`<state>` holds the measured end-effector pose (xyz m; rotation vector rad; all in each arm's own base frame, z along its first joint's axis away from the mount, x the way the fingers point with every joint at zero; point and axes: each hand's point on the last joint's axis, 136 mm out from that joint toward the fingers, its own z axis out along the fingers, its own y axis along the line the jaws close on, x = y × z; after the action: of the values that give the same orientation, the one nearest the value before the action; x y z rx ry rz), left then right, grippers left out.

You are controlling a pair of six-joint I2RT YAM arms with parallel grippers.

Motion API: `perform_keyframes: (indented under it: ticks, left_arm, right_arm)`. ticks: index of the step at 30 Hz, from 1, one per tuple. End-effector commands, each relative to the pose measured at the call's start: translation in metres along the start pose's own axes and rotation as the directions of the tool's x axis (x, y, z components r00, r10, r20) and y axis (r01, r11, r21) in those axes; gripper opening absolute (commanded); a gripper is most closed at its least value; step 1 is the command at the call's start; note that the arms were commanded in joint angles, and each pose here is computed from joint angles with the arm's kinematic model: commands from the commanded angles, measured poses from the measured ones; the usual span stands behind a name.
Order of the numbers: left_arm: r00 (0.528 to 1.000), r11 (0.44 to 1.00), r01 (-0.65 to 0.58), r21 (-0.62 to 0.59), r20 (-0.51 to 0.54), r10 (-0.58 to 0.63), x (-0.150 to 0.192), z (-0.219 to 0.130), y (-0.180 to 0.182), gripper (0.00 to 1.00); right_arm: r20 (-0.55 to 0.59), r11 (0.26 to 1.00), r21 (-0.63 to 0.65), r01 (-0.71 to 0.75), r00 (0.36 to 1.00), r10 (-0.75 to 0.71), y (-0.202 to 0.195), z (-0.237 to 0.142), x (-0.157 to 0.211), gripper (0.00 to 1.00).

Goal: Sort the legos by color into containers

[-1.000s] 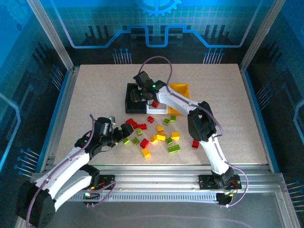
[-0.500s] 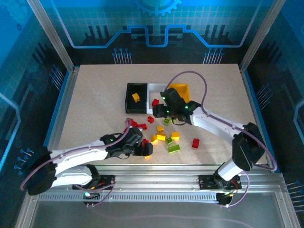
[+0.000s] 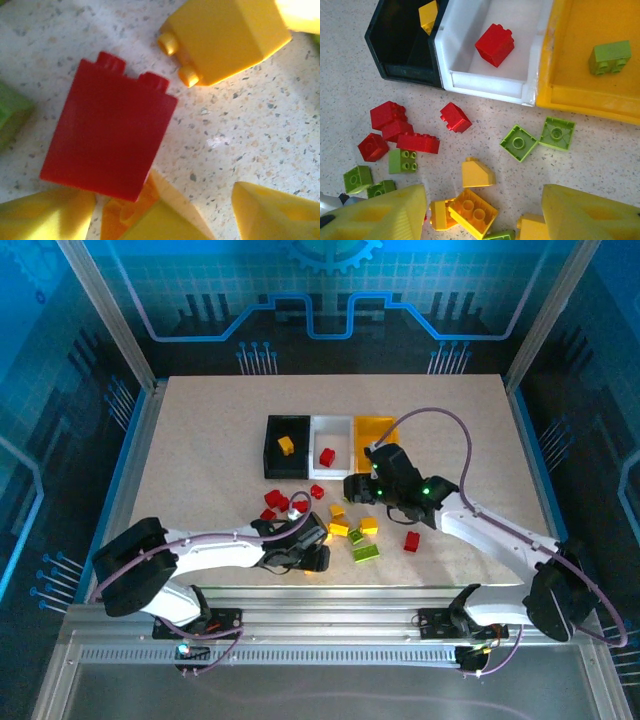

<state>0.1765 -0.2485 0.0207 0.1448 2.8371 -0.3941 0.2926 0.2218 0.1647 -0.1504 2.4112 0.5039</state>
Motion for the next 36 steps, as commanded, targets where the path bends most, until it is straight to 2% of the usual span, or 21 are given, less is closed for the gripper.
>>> perform_keyframes:
  ticks: [1,13,22,28,32,36]
  left_arm:
    - [0.999,0.999,-0.031,0.015,0.016,0.031,-0.005,0.001,-0.014,0.69]
    - [0.999,0.999,-0.033,-0.001,0.009,0.033,0.009,-0.01,-0.01,0.46]
    - [0.995,0.998,0.006,0.055,0.1,-0.011,-0.017,-0.048,-0.013,0.45]
    - [0.953,0.992,0.111,0.064,0.277,-0.124,-0.093,-0.09,0.016,0.45]
    - [0.887,0.973,0.219,0.07,0.401,-0.228,-0.163,-0.11,0.044,0.45]
    - [0.829,0.952,0.303,0.044,0.48,-0.286,-0.224,-0.113,0.067,0.45]
  right_arm:
    - [0.032,0.999,0.03,-0.032,0.999,0.031,-0.013,-0.003,-0.003,0.64]
    - [0.051,0.997,0.041,-0.064,0.997,0.062,-0.02,-0.007,-0.006,0.64]
    - [0.036,0.995,0.053,-0.082,0.996,0.081,-0.03,-0.007,0.006,0.64]
    - [0.045,0.995,0.052,-0.09,0.995,0.088,-0.032,-0.008,0.005,0.65]
    - [0.043,0.994,0.055,-0.097,0.995,0.095,-0.035,-0.008,0.005,0.65]
    - [0.037,0.993,0.058,-0.101,0.994,0.099,-0.037,-0.008,0.008,0.65]
